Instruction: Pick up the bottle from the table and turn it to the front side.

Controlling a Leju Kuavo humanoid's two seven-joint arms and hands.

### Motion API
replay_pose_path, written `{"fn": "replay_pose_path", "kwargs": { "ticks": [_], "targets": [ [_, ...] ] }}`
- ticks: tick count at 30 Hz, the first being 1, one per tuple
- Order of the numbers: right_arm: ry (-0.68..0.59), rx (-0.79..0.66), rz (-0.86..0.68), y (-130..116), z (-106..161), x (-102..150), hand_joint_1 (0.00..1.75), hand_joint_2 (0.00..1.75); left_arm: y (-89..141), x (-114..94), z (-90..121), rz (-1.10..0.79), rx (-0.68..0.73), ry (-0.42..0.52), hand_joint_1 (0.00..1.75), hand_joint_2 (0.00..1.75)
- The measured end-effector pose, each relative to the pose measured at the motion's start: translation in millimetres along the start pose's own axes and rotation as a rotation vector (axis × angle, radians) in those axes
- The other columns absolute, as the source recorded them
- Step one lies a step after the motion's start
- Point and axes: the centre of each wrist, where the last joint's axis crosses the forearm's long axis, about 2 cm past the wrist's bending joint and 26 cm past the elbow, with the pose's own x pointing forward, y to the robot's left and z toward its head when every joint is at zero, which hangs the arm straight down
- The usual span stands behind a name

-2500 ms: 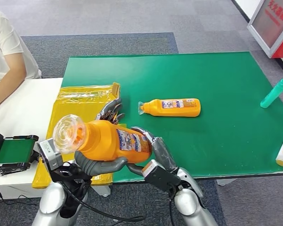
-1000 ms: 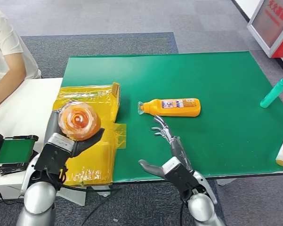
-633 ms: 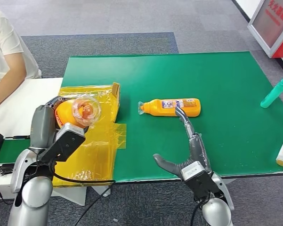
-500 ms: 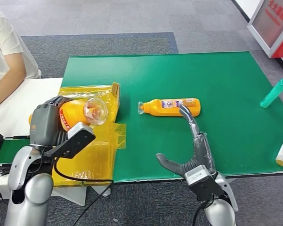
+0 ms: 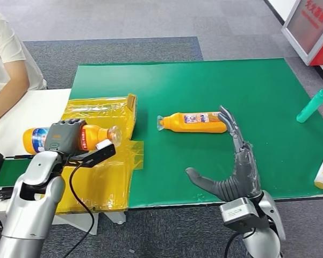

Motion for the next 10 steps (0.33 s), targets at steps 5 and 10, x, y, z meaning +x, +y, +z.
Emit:
{"fn": "replay_pose_path", "kwargs": {
  "ticks": [5, 10],
  "targets": [
    [-0.015, -0.004, 0.000, -0.5, 0.8, 0.2, 0.00, 1.75, -24.9, -8.4, -3.5, -0.005, -0.102, -0.047, 1.75, 1.75],
    [-0.023, -0.015, -0.025, -1.1, 2.9, -0.5, 0.00, 1.75, -37.5, -7.6, -2.7, 0.107, -0.143, -0.083, 1.75, 1.75]
  ]
}}
